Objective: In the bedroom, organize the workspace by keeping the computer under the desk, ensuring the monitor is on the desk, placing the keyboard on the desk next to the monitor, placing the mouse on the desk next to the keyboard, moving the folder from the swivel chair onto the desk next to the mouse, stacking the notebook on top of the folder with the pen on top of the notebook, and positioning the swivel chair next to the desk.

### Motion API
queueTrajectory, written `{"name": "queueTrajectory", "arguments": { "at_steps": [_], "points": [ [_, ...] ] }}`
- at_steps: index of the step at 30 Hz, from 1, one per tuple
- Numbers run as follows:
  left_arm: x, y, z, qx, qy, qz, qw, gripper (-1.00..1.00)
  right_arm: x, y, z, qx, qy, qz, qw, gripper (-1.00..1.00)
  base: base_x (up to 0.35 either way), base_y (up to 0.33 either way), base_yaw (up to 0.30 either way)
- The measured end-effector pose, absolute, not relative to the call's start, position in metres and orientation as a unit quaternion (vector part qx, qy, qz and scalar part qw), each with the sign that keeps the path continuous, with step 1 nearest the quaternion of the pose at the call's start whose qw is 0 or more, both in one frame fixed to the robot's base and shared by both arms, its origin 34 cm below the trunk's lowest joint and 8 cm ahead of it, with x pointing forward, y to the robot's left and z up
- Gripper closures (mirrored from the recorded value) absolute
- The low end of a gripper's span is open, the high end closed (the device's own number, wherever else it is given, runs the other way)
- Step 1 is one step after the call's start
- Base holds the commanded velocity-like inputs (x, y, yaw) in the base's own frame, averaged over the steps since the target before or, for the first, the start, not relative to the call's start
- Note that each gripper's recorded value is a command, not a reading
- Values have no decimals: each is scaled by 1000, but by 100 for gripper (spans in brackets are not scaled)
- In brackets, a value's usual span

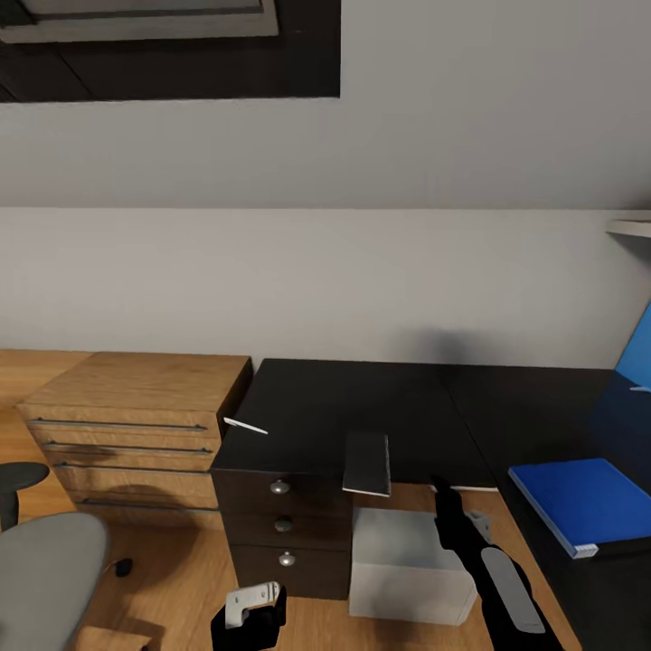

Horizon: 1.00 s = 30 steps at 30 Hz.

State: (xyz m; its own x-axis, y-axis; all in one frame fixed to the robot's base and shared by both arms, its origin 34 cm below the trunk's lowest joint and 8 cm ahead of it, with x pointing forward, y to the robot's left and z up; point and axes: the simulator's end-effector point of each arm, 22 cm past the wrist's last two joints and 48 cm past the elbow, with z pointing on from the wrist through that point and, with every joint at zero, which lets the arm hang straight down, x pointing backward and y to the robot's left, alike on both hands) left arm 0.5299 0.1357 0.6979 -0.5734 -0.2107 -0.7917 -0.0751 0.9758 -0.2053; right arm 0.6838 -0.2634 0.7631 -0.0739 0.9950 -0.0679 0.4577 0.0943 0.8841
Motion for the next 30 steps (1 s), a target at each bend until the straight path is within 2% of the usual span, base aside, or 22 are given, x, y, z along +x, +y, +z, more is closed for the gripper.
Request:
{"name": "queueTrajectory", "arguments": {
  "at_steps": [30],
  "points": [
    [529, 137, 649, -80, 883, -73, 457, -100, 684, -231, 718, 561, 642, 378, 362, -100, 0, 0, 3]
  ]
}}
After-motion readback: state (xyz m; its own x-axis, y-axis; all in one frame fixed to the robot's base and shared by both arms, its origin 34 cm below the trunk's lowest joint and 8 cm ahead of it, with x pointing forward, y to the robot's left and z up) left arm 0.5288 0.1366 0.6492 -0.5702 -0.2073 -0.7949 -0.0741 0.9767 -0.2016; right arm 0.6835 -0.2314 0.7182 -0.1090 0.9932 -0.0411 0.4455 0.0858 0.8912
